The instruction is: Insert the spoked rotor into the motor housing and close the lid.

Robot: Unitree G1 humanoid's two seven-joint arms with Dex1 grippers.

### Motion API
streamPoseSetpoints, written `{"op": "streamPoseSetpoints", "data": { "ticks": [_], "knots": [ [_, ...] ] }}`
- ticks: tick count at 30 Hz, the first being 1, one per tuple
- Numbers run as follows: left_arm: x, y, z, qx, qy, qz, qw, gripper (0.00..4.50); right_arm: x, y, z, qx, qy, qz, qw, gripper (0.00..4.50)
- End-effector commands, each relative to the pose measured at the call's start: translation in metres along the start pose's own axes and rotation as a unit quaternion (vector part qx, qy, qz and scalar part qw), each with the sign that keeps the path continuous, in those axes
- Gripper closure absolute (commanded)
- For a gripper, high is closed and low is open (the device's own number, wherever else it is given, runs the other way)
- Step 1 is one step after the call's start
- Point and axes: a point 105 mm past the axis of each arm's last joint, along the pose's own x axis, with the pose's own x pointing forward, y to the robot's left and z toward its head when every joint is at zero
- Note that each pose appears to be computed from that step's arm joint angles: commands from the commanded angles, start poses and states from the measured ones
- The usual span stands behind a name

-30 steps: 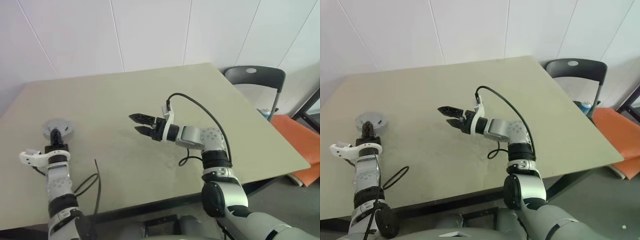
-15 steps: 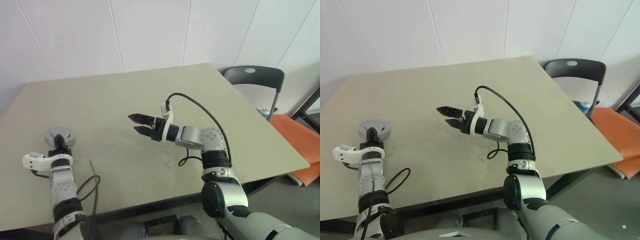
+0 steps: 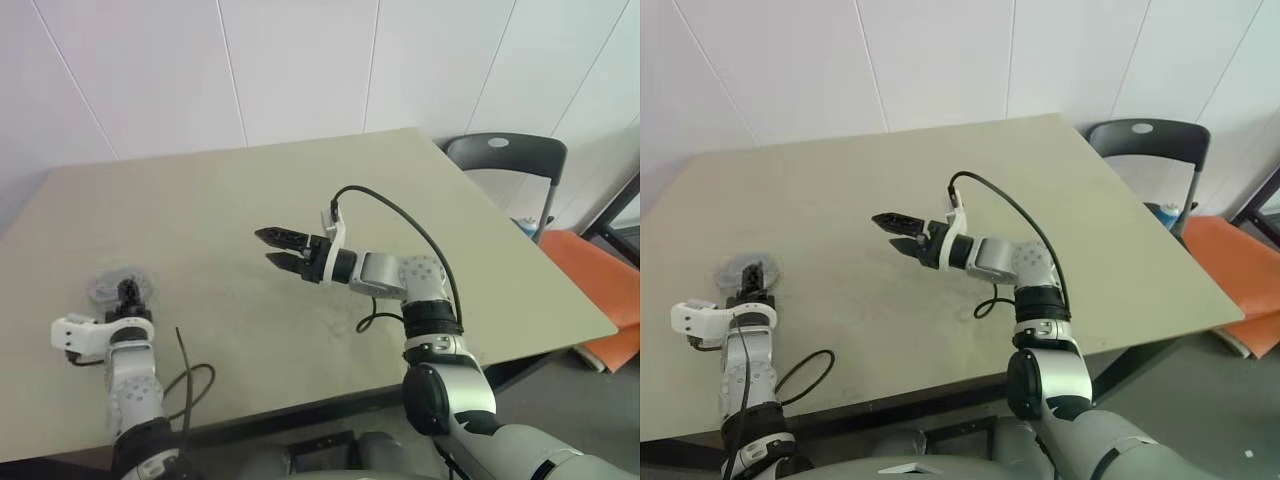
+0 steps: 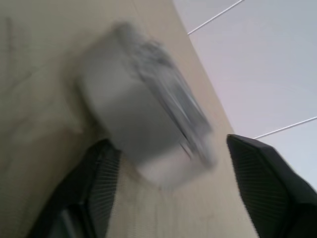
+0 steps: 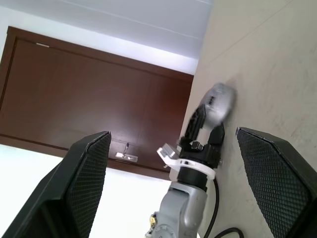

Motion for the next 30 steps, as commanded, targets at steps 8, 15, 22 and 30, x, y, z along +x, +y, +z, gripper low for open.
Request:
{"op": "streamPoseSetpoints", "data": {
  "ticks": [8,15,22,30],
  "knots": [
    [-0.042,-0.035,-0.042,-0.003,0.124,0.060,0.990,0.02,0.013,0.012,-0.005,-0.007,0.011,0.026,1.000,0.27],
    [-0.039,-0.095,-0.049,0.093,0.168,-0.074,0.979,0.02,0.014,0.006,-0.005,-0.023,0.010,0.007,1.000,0.27],
    [0.008,-0.096,0.004,0.259,0.049,-0.092,0.960,0.02,0.012,-0.013,0.014,-0.060,-0.045,-0.054,0.996,0.27],
    [0.029,-0.063,0.068,0.313,-0.065,-0.041,0.947,0.02,0.015,-0.013,0.012,-0.067,-0.044,-0.050,0.995,0.27]
  ]
}}
